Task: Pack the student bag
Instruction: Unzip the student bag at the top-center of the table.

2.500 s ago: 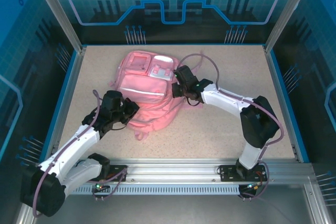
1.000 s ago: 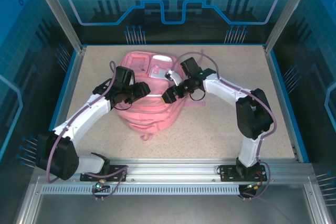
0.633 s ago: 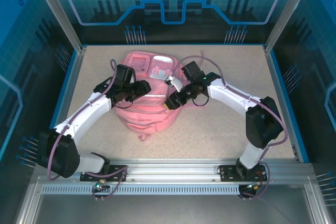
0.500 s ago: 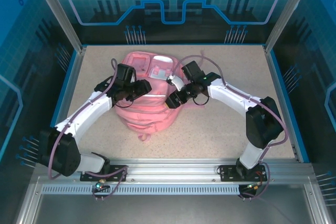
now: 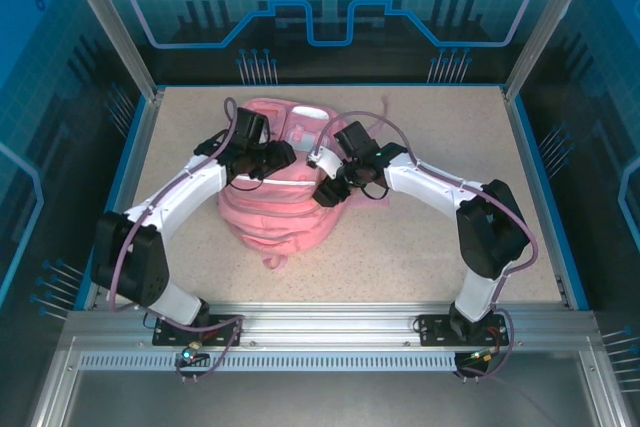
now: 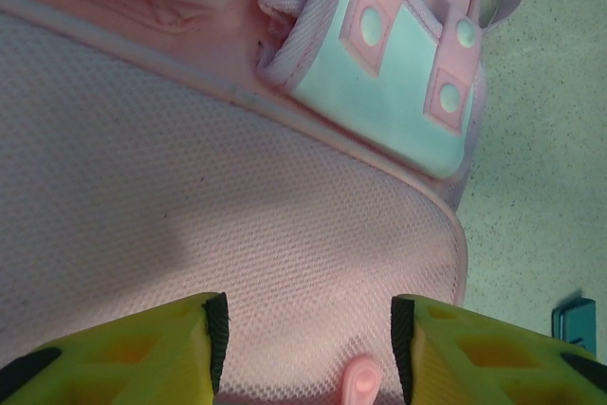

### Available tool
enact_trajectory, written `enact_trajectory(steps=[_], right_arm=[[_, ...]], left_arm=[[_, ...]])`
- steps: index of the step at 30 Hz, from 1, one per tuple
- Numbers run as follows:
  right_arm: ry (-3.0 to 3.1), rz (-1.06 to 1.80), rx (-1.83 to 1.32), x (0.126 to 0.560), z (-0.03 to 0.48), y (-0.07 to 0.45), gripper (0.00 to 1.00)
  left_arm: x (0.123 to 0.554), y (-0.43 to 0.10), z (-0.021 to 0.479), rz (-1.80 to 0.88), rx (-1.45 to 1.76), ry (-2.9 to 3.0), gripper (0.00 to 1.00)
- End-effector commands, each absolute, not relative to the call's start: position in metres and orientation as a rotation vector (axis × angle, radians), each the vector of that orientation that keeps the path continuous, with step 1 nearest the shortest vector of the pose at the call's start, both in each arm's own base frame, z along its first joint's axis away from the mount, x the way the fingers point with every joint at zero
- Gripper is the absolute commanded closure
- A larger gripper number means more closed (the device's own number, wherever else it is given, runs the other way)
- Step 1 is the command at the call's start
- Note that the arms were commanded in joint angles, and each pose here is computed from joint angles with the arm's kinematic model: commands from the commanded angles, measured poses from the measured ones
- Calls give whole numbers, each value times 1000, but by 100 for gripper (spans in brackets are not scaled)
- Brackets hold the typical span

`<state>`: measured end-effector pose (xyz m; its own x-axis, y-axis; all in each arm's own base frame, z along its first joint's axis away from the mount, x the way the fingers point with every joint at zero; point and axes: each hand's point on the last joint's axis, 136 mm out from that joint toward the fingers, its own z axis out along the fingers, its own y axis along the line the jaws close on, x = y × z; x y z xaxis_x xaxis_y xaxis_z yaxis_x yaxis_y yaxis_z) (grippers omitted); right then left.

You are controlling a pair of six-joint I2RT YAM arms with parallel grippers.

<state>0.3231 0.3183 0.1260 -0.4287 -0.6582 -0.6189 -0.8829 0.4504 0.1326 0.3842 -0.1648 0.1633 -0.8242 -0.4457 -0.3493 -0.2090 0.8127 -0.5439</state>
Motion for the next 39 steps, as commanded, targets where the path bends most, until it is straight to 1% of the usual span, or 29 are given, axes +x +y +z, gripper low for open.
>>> enact_trajectory(steps=[1,2,4,6,8,12,15,22,29,34,36,37,39], right_arm=[[2129,558,-1337,332,128,326,55],[2126,556,-1339,334,128,326,59],[2127,568,-1358,332,127,327,71],[2135,588,-1375,328,127,328,83],[2144,610,-1387,322,126,327,89],[2170,646,-1384,312,129,324,100],[2179,702,-1380,300,135,324,100],[2200,740,-1423,263,138,332,100],[2216,820,-1358,237,136,355,100],[2234,919,-1248,227,138,380,100],[2257,921,-1176,229,142,382,96],[2275,922,-1133,230,144,381,91],[2310,901,-1036,236,150,377,78]], left_arm=[[399,-170,170,-702,-438,2510,51],[402,-171,169,-700,-436,2510,52],[408,-173,166,-700,-437,2514,54],[414,-176,163,-705,-438,2518,59],[420,-178,158,-704,-447,2526,62],[430,-181,144,-696,-485,2544,73],[434,-181,132,-677,-532,2554,80],[437,-183,110,-620,-602,2578,88],[435,-186,92,-607,-650,2586,91],[434,-188,104,-649,-643,2549,91],[435,-191,120,-684,-613,2522,88],[435,-193,130,-707,-600,2508,86],[434,-195,153,-740,-564,2474,79]])
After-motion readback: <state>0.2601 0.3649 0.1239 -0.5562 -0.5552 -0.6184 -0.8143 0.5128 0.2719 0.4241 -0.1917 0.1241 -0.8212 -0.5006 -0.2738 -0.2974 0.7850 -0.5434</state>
